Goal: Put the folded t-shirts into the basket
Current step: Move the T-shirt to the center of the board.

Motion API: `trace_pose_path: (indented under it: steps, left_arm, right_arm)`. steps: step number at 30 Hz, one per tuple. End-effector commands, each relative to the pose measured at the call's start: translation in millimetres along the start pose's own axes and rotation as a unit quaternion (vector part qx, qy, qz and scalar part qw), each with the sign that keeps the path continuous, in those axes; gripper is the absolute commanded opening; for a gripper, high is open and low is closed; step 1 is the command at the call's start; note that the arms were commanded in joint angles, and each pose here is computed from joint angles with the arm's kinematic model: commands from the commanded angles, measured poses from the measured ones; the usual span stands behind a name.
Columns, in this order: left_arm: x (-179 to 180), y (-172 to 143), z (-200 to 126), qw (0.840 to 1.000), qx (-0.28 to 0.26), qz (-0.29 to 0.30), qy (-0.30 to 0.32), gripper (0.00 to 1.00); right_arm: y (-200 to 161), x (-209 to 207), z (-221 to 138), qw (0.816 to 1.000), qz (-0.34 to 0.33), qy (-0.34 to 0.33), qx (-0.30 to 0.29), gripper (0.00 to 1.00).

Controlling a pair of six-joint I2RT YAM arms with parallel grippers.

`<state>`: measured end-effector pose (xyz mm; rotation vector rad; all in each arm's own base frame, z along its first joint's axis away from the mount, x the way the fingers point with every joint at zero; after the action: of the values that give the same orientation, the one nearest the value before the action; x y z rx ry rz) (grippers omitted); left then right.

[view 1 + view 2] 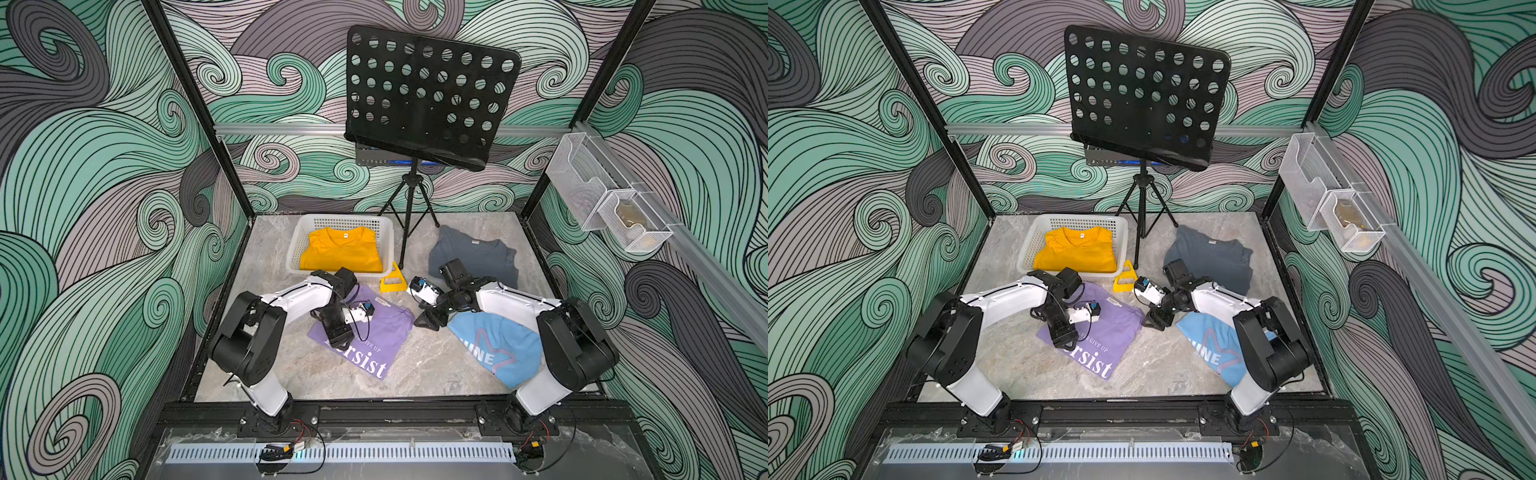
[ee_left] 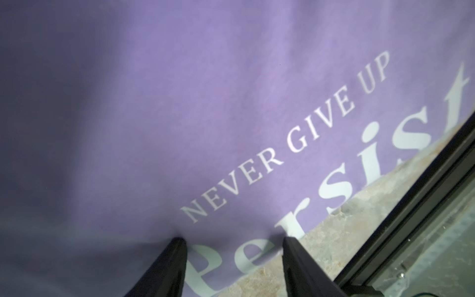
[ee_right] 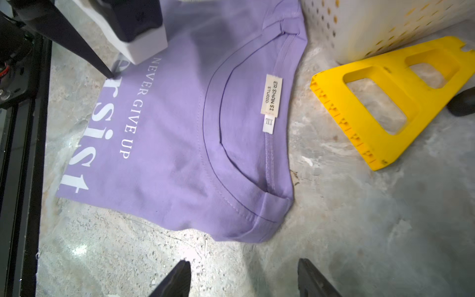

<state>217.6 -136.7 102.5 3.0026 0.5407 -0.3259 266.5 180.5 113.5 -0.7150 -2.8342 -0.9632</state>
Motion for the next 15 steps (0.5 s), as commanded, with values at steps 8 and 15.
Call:
trace_pose_path:
  steps: [8,15]
  left_arm:
    - [-82,22,2,0.987,-0.002,0.09,-0.13,0.67]
    - [-64,27,-33,0.995,-0.064,0.073,-0.024,0.74]
  right_arm:
    - [-5,-12,-8,0.999,0.023,-0.023,-0.007,0.72]
    - [-8,-10,-2,1.0,0.022,-0.018,0.008,0.75]
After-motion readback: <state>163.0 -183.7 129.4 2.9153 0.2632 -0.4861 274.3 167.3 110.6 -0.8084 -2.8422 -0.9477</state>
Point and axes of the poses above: each gripper's point midway between its finger pads, its own z axis out along the fingers, its own x axis along the line the jaws close on, y = z × x, the point moved 8 cm from there along -z, back along the fingers, and after that the axes turned 4 degrees about z, right-handed, at the moved point
